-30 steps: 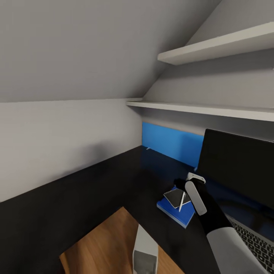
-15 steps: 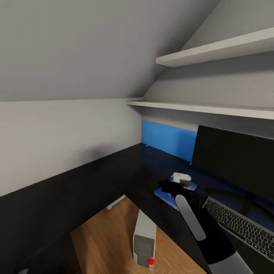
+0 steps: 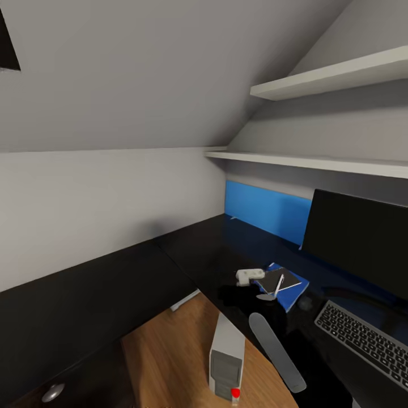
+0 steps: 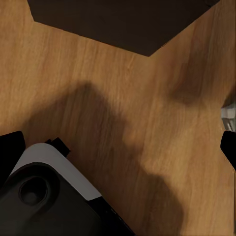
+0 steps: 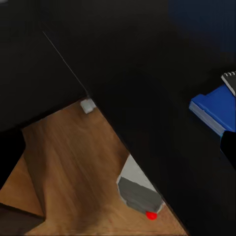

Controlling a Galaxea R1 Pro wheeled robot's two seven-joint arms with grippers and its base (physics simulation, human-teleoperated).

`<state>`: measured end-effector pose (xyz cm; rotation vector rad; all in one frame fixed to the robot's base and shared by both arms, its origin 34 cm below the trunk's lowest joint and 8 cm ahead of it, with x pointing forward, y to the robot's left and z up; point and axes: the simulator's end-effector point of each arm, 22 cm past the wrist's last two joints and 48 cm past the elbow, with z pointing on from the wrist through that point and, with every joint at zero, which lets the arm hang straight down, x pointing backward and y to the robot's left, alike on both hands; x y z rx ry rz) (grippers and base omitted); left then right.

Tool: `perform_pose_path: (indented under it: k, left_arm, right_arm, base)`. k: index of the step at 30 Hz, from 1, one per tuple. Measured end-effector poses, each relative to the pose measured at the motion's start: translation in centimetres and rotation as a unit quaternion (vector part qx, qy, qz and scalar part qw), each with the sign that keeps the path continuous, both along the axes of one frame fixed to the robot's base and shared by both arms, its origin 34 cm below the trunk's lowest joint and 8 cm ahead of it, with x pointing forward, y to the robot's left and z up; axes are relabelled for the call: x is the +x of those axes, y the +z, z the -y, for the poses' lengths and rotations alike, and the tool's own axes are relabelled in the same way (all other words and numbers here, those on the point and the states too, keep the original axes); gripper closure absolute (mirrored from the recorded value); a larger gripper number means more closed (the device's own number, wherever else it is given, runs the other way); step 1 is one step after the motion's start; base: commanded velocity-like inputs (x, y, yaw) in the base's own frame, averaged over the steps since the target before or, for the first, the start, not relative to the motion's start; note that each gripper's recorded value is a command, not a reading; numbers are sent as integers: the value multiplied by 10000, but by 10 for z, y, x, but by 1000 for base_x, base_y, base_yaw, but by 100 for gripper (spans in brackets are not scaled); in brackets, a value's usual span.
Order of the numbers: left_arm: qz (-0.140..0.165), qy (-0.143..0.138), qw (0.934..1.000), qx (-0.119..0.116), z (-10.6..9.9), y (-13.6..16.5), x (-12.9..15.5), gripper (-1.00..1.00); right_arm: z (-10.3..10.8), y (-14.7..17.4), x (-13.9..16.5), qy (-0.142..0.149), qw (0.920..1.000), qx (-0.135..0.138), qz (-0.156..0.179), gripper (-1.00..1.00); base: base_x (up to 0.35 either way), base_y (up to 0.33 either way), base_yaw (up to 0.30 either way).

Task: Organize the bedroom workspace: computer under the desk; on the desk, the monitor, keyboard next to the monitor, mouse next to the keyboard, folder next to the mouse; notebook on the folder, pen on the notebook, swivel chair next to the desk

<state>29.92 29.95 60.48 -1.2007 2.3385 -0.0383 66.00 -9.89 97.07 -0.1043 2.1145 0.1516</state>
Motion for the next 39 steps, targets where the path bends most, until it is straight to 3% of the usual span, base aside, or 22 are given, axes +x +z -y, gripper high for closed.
perform_pose_path:
  k: [2,3,6,7,13,19,34,39]
  left_arm:
    - [10,1,10000,-3,0,1,-1,-100]
    - [18,4,10000,-6,1,2,-3,-100]
    - [25,7,10000,-6,1,2,-4,-100]
    - [30,11,10000,-9,1,2,-4,-100]
    - [41,13,10000,-13,1,2,-4,-100]
    - [49,19,10000,-4,0,3,-3,-100]
    - [-21,102,9999,18,-8,0,-10,-100]
    - [123,304,9994,106,-16,5,-7,-100]
  right_arm:
    - [-8,-4,-5,124,9999,-68,-19,-100]
    - [-24,-10,-15,339,9993,-148,-51,-100]
    - [-29,-12,-18,412,9989,-193,-56,-100]
    - [-40,-13,-22,628,9979,-119,-86,-100]
    - [-55,-14,-28,927,9956,19,-128,-100]
    - [-73,-19,-39,1191,9928,-59,-141,-100]
    - [-82,-22,-46,1344,9907,-128,-158,-100]
    - [-83,-22,-47,1354,9906,-134,-164,-100]
  base:
    - [-66,-15,271]
    - [-170,-43,274]
    - [-244,-62,275]
    - [-304,-74,276]
    - [-327,-25,277]
    - [-339,63,277]
    - [-233,176,277]
    - [-39,49,278]
